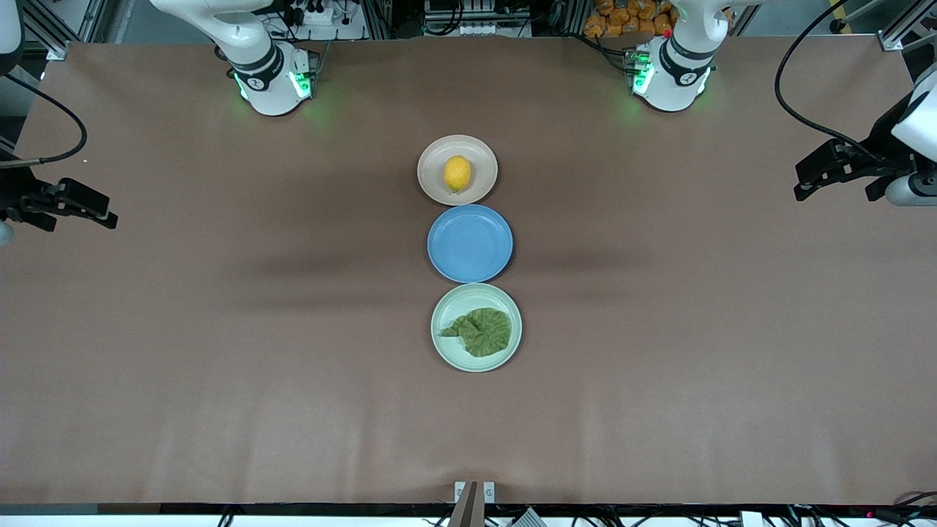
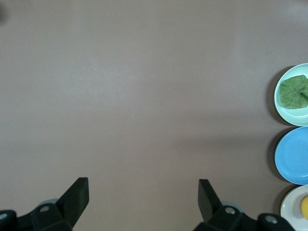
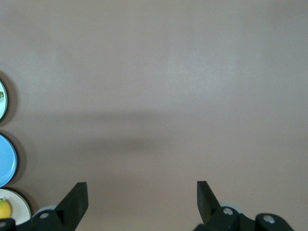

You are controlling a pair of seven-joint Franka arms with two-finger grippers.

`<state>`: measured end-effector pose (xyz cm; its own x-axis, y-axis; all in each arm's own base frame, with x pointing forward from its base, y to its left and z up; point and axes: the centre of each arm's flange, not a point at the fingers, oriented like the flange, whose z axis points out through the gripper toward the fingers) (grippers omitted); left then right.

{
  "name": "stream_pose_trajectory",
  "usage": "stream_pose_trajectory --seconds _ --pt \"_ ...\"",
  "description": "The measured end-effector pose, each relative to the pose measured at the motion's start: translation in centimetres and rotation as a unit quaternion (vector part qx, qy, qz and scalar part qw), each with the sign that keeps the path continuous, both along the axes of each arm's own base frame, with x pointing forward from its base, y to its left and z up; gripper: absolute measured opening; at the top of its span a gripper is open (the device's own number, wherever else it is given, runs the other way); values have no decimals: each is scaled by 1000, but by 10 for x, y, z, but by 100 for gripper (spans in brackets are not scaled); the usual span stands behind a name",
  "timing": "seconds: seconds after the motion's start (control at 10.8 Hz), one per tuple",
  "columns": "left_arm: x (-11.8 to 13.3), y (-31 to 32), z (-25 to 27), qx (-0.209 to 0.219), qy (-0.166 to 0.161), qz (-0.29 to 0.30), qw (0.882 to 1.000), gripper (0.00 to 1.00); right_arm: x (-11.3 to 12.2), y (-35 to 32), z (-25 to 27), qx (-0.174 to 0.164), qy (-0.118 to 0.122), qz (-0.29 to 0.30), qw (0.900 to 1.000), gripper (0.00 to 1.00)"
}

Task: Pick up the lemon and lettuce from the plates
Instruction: 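Raise both grippers from rest and move them toward the plates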

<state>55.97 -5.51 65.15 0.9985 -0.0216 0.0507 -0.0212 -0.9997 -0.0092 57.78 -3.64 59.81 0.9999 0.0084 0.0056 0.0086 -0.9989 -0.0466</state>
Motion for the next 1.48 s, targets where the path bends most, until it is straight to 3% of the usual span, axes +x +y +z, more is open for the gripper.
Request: stream_pose_trajectory --seconds 0.46,0.65,1.02,1.29,1.48 --pt "0 -5 -2 -2 2 -5 1000 100 0 0 -3 0 1 0 1000 100" --pt "6 -18 -15 -29 12 -13 999 100 0 0 -3 0 1 0 1000 100" --pt "43 -98 -80 -55 3 -71 996 100 0 11 -15 1 12 9 1000 100" --pt "59 -157 -123 -67 -12 -109 992 100 1 46 -68 2 32 16 999 100" --pt "65 -205 -152 -82 -41 -128 988 100 -5 94 -101 -2 49 4 999 100"
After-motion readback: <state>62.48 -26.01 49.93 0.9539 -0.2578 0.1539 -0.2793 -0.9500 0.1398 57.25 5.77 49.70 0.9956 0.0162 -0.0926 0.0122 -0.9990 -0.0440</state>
